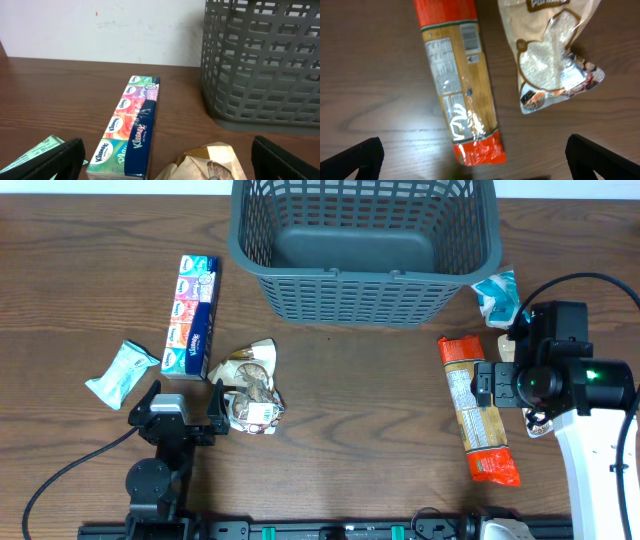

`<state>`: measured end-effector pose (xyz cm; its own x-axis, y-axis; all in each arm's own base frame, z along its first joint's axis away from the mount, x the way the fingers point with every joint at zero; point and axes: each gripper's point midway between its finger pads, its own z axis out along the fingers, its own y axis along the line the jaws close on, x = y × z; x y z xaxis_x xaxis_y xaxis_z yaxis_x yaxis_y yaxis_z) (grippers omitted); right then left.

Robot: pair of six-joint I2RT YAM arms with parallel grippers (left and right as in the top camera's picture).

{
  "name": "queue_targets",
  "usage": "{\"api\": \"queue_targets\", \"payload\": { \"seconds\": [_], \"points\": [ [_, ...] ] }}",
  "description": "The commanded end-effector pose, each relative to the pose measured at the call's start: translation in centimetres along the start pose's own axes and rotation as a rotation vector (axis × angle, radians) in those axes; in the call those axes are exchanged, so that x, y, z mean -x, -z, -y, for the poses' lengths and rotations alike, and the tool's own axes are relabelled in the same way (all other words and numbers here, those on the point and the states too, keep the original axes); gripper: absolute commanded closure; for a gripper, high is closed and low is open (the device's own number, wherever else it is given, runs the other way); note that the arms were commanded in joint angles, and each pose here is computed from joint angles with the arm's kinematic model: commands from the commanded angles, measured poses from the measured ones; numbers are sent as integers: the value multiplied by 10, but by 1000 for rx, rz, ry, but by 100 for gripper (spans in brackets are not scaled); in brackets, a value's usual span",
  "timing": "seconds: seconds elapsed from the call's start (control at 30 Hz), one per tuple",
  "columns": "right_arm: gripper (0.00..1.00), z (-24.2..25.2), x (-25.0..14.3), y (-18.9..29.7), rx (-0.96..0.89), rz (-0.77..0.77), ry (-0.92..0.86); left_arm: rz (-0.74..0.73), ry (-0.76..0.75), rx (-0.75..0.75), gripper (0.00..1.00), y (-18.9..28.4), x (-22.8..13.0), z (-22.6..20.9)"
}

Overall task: Pack container
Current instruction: 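Move the right gripper over the orange spaghetti pack and lower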

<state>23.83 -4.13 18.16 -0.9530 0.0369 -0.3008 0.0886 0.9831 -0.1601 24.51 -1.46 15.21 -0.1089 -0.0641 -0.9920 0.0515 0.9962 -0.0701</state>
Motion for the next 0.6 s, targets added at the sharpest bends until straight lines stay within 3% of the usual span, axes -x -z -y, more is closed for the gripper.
{"api": "queue_targets", "payload": {
  "seconds": [0.0, 0.3, 0.57],
  "points": [
    [1, 10, -4, -5, -54, -17, 10, -54, 6, -39, 1, 0, -16, 6],
    [1, -9, 8, -16, 46, 39, 87, -54, 6, -39, 1, 0, -16, 6],
    [1, -23, 1, -84, 63, 23, 144, -54, 6, -38, 1, 0, -16, 6]
  ]
}}
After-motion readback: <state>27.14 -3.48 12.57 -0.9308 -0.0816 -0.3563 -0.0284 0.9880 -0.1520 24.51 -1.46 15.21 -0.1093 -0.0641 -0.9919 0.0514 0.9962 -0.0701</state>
